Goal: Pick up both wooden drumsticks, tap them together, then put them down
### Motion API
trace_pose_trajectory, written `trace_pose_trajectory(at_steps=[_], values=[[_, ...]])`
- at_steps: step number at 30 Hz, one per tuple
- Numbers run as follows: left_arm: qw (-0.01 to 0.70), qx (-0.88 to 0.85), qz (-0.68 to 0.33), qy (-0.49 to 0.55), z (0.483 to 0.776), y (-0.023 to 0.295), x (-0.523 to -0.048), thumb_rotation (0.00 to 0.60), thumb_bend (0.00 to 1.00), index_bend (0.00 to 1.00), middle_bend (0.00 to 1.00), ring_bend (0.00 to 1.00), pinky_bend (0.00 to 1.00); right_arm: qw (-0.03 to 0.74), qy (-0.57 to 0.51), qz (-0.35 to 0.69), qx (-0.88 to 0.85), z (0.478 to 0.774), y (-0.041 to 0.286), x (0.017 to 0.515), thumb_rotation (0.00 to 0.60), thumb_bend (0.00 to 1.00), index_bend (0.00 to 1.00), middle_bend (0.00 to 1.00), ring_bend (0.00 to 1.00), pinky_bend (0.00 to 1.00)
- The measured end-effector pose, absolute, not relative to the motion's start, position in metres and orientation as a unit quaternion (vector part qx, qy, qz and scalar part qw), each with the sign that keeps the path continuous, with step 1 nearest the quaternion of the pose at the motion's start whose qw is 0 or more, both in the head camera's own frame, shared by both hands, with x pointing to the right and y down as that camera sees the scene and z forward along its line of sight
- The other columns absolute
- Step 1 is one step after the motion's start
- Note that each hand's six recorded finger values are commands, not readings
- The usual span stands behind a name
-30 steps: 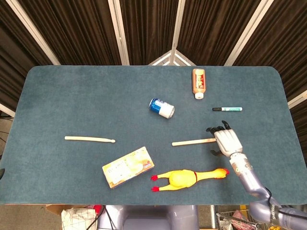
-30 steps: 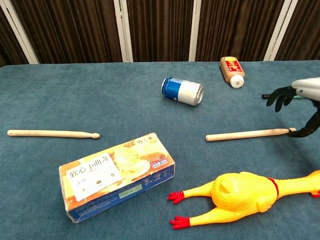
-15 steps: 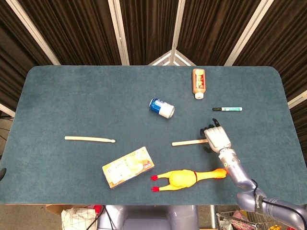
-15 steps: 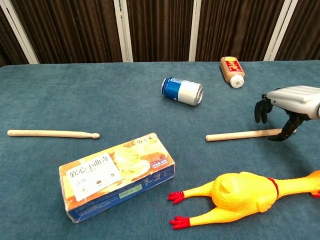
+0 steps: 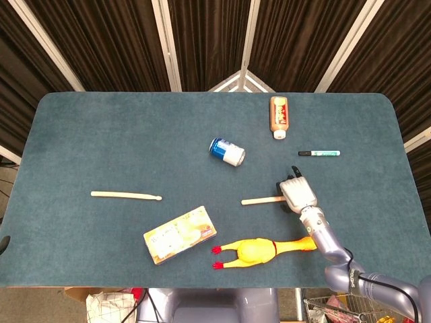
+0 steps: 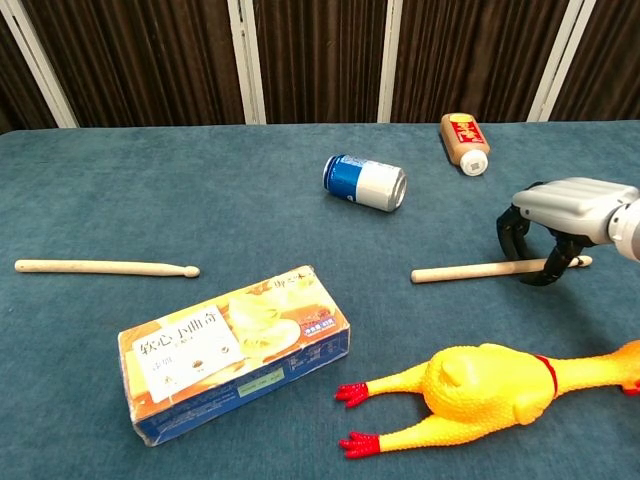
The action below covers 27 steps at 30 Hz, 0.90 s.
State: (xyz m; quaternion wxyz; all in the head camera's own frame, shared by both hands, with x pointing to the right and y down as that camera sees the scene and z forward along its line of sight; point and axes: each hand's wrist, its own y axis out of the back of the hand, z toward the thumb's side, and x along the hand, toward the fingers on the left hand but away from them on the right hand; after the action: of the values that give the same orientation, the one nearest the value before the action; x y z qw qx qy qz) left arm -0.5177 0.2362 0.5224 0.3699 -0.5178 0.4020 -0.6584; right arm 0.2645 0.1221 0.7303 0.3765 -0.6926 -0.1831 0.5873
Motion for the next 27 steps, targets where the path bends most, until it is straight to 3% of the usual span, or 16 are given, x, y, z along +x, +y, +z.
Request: trace_pose_trajectory(at_steps=[27], values=[[0.367, -0.519, -0.66, 0.4, 0.525, 0.236, -0.517, 0.6, 0.39, 0.07, 0.0, 0.0, 0.0, 0.384, -0.172, 0.59, -0.689, 0.738, 0.121, 0.249, 0.6, 0.37, 0.58, 0.53, 0.31, 0.0]])
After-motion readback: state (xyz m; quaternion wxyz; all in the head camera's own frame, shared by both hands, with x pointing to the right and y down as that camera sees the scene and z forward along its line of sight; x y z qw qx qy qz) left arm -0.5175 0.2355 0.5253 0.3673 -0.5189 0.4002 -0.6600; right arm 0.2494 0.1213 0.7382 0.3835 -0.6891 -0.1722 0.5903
